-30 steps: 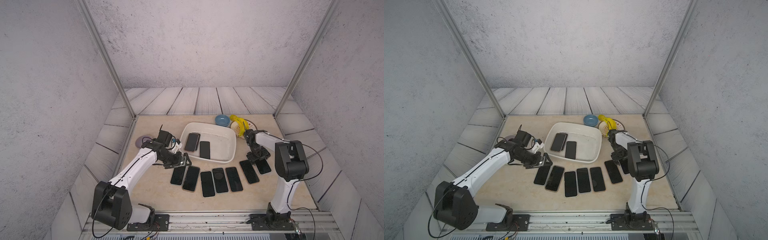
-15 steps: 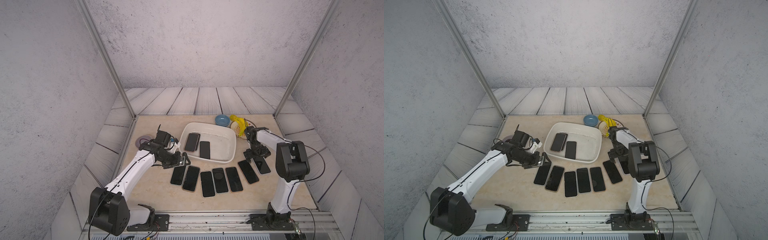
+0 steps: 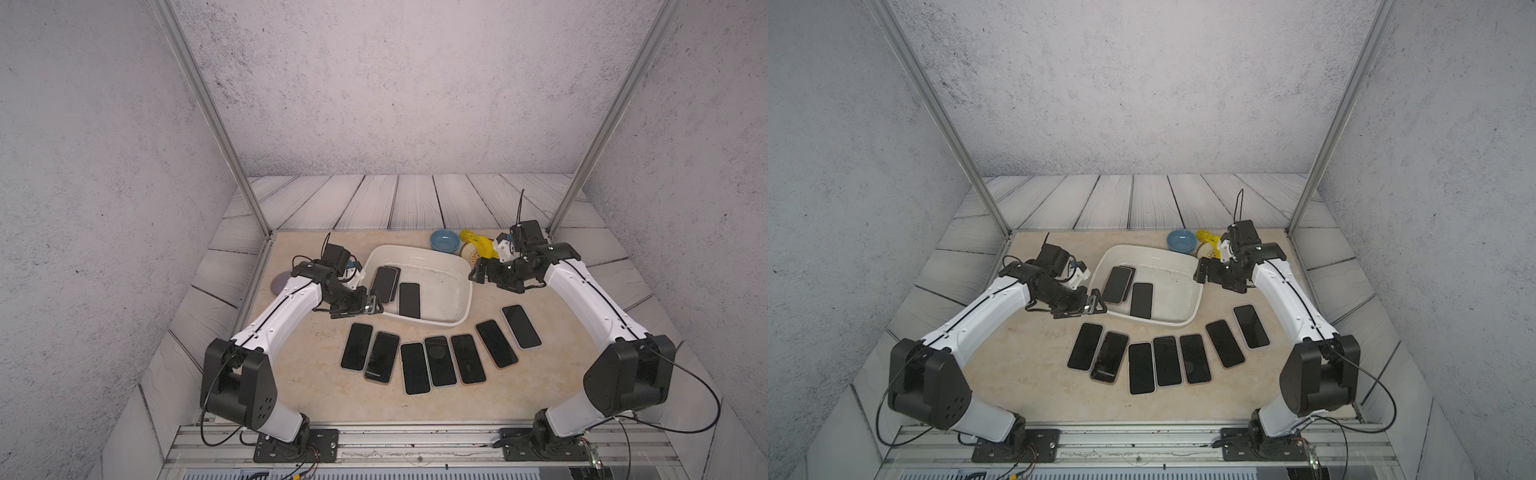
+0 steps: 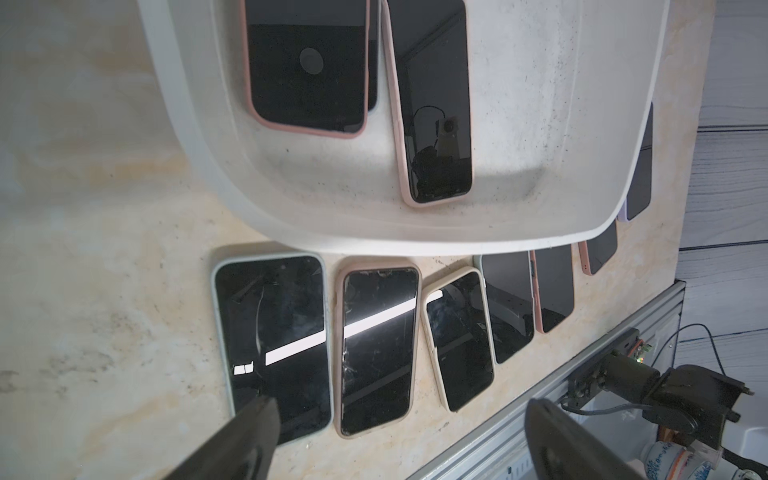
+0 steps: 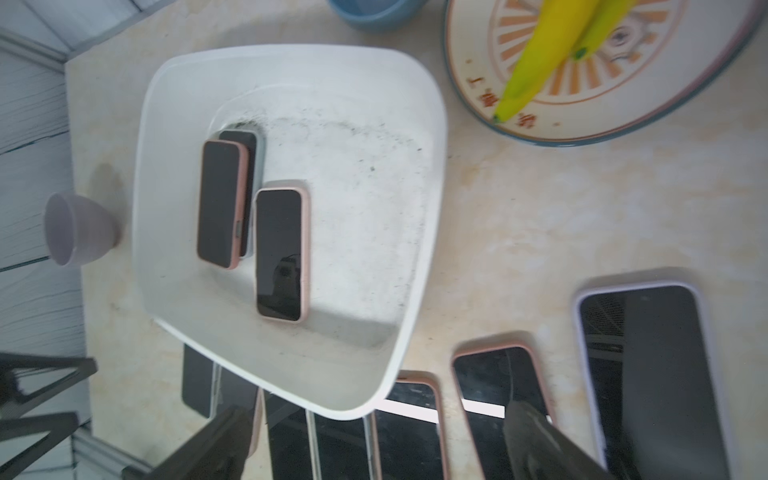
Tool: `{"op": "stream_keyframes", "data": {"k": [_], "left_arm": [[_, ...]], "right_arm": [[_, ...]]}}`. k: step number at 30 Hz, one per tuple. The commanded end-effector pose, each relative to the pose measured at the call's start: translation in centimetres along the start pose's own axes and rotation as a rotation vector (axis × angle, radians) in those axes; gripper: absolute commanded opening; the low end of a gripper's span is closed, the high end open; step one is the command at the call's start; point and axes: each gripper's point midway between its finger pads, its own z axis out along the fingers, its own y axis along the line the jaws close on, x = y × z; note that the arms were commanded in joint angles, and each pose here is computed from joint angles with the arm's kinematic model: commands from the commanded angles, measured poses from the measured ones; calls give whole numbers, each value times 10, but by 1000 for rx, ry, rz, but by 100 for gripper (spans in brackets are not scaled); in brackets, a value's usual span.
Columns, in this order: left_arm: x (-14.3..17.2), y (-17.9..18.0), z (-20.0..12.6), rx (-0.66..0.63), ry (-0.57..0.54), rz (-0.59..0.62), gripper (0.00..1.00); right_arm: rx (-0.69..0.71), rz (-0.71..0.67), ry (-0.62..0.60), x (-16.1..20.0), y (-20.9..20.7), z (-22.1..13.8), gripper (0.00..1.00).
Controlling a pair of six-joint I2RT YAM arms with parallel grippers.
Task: Take the phone out of the storage box
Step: Place the phone at the center of the board, then pick up the phone from the storage box.
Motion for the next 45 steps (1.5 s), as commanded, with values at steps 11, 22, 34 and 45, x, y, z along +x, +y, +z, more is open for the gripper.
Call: {"op": "stream_keyframes", "data": {"k": [11, 22, 34, 45], "left_arm": [[25, 9, -26, -50, -50, -56, 99], [76, 14, -38, -31, -77, -110, 99], [87, 16, -38, -33, -41, -111, 98], [93, 15, -41, -32, -36, -122, 98]], "right_arm": [[98, -197, 232, 6, 95, 132, 100], [215, -245, 258, 18, 92, 204, 100], [219, -250, 270, 24, 96, 237, 100], [336, -264, 337, 44, 64, 253, 100]]}}
